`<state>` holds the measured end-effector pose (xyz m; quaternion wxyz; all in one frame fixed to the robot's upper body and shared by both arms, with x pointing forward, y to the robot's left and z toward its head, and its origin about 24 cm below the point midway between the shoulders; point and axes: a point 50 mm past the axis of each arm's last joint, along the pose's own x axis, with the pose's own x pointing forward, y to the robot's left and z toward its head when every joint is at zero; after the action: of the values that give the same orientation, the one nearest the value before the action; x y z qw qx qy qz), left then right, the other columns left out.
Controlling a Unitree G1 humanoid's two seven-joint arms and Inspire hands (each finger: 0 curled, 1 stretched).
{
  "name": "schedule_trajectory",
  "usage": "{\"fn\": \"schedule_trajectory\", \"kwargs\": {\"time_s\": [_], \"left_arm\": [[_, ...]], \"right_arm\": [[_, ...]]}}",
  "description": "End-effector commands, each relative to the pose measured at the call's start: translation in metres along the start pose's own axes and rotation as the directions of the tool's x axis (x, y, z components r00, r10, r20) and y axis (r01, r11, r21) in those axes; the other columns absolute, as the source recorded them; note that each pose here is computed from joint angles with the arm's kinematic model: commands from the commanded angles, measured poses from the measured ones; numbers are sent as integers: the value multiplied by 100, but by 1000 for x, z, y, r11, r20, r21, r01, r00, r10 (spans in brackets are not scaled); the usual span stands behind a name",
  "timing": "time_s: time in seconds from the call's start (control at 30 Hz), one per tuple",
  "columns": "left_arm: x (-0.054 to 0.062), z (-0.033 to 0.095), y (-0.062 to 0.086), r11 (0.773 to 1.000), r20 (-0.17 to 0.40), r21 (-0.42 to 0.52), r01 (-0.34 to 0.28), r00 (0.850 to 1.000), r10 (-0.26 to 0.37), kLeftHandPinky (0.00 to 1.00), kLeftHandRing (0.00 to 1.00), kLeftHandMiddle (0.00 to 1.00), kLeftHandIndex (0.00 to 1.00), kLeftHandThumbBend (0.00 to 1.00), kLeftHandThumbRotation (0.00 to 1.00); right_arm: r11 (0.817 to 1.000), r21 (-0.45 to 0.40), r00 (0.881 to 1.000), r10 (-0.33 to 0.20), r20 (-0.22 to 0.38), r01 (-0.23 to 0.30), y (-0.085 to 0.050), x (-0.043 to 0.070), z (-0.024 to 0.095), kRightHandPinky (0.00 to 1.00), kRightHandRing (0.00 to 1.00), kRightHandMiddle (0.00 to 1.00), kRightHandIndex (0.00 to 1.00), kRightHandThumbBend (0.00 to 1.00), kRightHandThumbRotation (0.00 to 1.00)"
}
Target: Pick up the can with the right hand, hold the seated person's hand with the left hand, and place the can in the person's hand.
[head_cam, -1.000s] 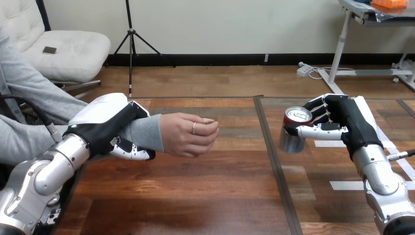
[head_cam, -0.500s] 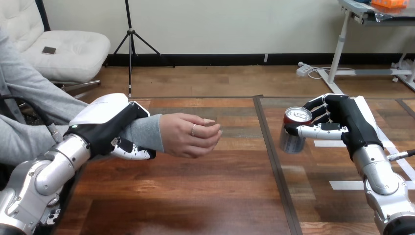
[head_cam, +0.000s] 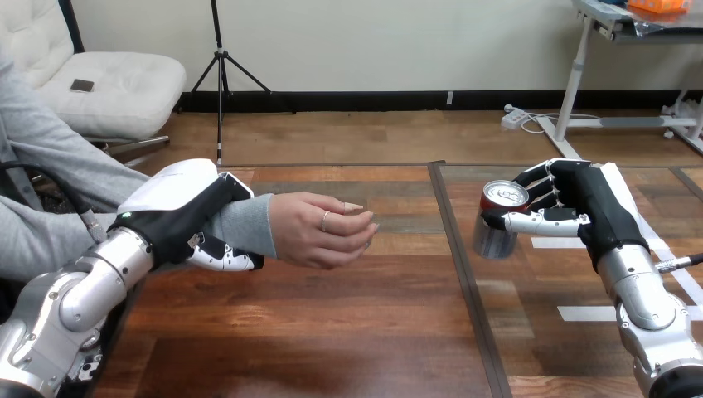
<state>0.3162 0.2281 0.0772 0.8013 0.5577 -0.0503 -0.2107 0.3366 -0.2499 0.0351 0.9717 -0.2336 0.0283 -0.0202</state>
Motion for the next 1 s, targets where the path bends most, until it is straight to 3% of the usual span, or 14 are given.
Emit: {"fn": "schedule_trajectory", "kwargs": {"time_s": [0.0, 0.97], "left_arm": [[5, 12, 22, 996, 54, 16, -90, 995, 89, 18, 24, 31, 32, 51, 0], [9, 17, 21, 995, 74, -21, -102, 992, 103, 18, 24, 31, 33, 53, 0]], "right_arm": [[998, 39, 981, -52, 187, 46, -9, 23, 52, 37, 39, 42, 43, 78, 0], [998, 47, 968, -41, 247, 30, 9, 31, 78, 37, 39, 43, 45, 79, 0]]}}
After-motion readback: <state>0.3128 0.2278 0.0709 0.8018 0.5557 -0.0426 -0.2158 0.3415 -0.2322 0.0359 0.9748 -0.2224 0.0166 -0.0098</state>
